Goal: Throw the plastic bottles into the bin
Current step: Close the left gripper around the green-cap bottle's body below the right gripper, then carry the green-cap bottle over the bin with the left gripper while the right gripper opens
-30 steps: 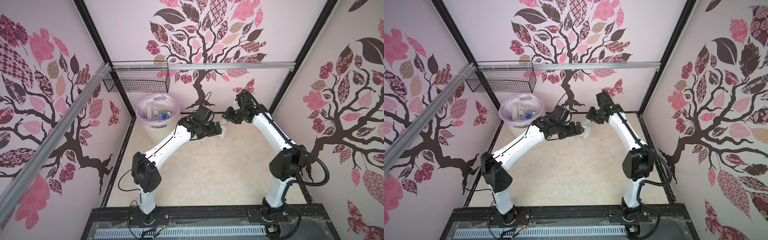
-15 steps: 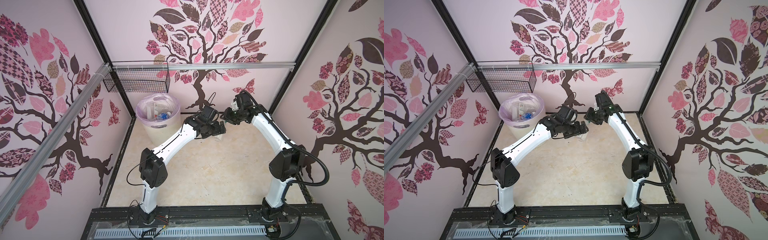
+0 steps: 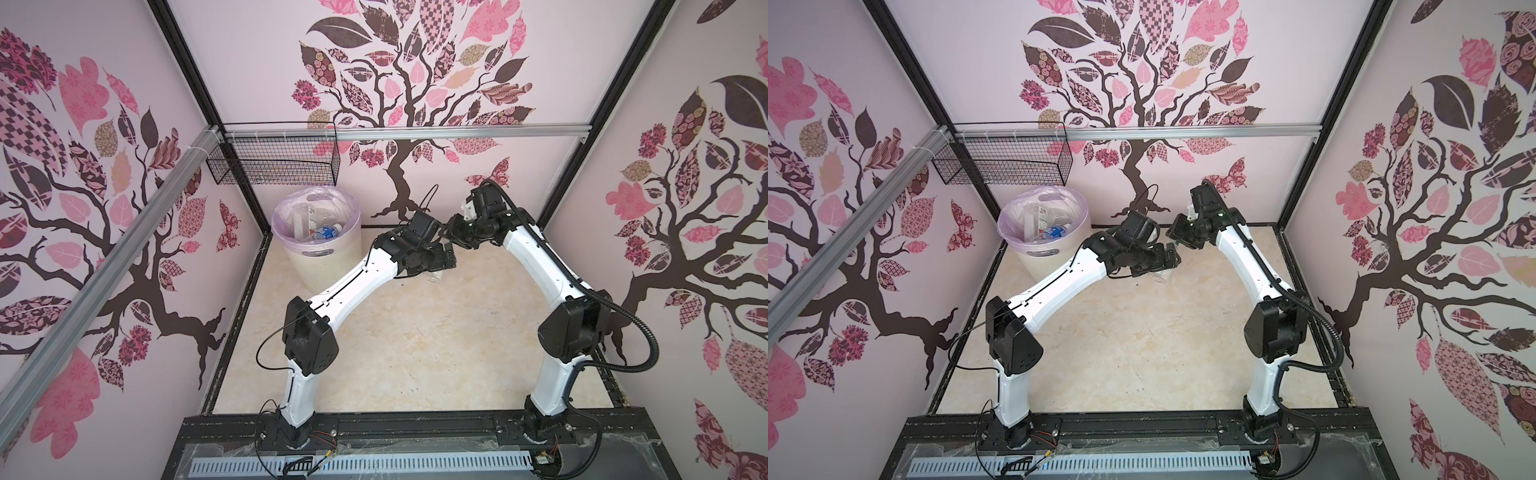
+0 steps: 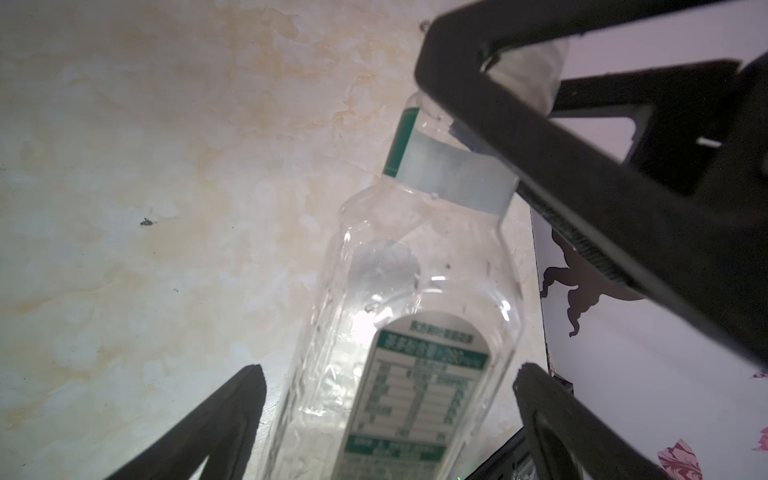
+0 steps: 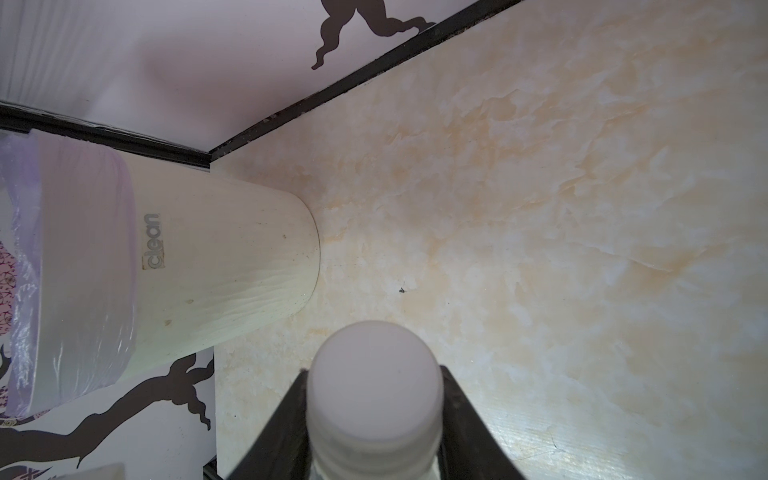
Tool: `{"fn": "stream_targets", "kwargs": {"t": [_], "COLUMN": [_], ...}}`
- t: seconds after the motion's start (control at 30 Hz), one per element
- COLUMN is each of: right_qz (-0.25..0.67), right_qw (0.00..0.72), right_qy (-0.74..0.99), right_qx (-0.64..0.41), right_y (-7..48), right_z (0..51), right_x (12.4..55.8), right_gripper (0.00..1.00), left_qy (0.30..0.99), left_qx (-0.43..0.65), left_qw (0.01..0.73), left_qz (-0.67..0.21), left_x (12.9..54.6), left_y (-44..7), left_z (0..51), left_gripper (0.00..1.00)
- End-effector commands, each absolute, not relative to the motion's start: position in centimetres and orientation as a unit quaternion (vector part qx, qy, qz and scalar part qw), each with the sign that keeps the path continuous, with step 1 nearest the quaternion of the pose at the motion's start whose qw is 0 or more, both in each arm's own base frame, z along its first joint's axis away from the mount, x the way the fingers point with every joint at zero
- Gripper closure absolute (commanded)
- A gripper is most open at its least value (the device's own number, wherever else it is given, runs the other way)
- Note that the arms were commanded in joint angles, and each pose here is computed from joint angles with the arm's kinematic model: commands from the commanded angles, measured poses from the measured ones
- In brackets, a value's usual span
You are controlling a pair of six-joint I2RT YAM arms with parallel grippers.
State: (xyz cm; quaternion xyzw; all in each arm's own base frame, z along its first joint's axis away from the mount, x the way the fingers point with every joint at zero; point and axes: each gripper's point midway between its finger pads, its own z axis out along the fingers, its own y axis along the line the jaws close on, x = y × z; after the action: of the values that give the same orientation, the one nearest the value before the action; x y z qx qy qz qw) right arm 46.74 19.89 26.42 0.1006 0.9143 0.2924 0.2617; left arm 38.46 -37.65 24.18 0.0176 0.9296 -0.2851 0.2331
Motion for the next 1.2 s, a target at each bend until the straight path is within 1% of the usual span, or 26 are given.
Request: {"fn": "stream_targets", "kwargs": {"t": [0.0,0.2,0.37,0.43,0.57,0.6,0.63,0.73,0.8,0.9,0.97,1.0,1.1,1.17], "right_qz": [0.317,0.324,0.326,0.326,0.326,0.325,0.325,0.325,0.330,0.334,0.330,0.329,0.332,0.336], "right_qw": [0.274,0.266,0.268,0.268,0.272,0.274,0.277,0.284,0.288,0.300,0.313,0.316,0.321,0.323], "right_qy": [0.903,0.902,0.902,0.902,0.901,0.900,0.899,0.897,0.893,0.887,0.884,0.884,0.881,0.879], "right_qx": [0.095,0.097,0.094,0.094,0.093,0.093,0.094,0.098,0.104,0.110,0.108,0.107,0.105,0.103], "right_y": [20.6,20.9,20.9,20.9,20.8,20.8,20.7,20.5,20.1,19.5,19.2,19.1,19.0,19.2], "right_z": [29.2,29.0,29.2,29.2,29.5,29.7,29.9,30.4,31.1,32.2,33.1,33.4,34.1,34.4], "right_x": [46.3,46.2,46.1,46.1,46.2,46.2,46.3,46.5,46.6,46.8,46.7,46.7,46.4,46.1], "right_gripper": [0.69,0.69,0.69,0.67,0.58,0.54,0.47,0.40,0.28,0.15,0.04,0.01,0.00,0.01], "left_qy": [0.935,0.940,0.939,0.939,0.937,0.937,0.937,0.938,0.938,0.943,0.943,0.942,0.942,0.937], "left_qx": [0.032,0.038,0.041,0.040,0.045,0.044,0.044,0.038,0.029,0.013,0.003,0.001,0.001,0.001], "left_qw": [0.232,0.221,0.222,0.223,0.224,0.225,0.224,0.219,0.216,0.208,0.213,0.217,0.237,0.270], "left_qz": [-0.266,-0.259,-0.260,-0.260,-0.263,-0.264,-0.264,-0.267,-0.270,-0.259,-0.256,-0.255,-0.239,-0.219], "left_x": [38.4,38.2,38.1,38.2,37.9,37.9,37.8,37.5,37.5,37.3,37.5,37.5,37.9,38.7], "left_y": [-37.8,-38.0,-38.0,-38.0,-37.9,-37.7,-37.5,-36.6,-35.7,-33.4,-31.8,-31.2,-29.1,-27.0], "left_z": [23.1,21.9,21.9,22.1,22.6,22.8,22.8,22.9,23.2,22.6,23.6,24.2,26.4,29.5], "left_gripper": [0.04,0.17,0.35,0.41,0.49,0.49,0.50,0.50,0.50,0.51,0.50,0.51,0.50,0.50]}}
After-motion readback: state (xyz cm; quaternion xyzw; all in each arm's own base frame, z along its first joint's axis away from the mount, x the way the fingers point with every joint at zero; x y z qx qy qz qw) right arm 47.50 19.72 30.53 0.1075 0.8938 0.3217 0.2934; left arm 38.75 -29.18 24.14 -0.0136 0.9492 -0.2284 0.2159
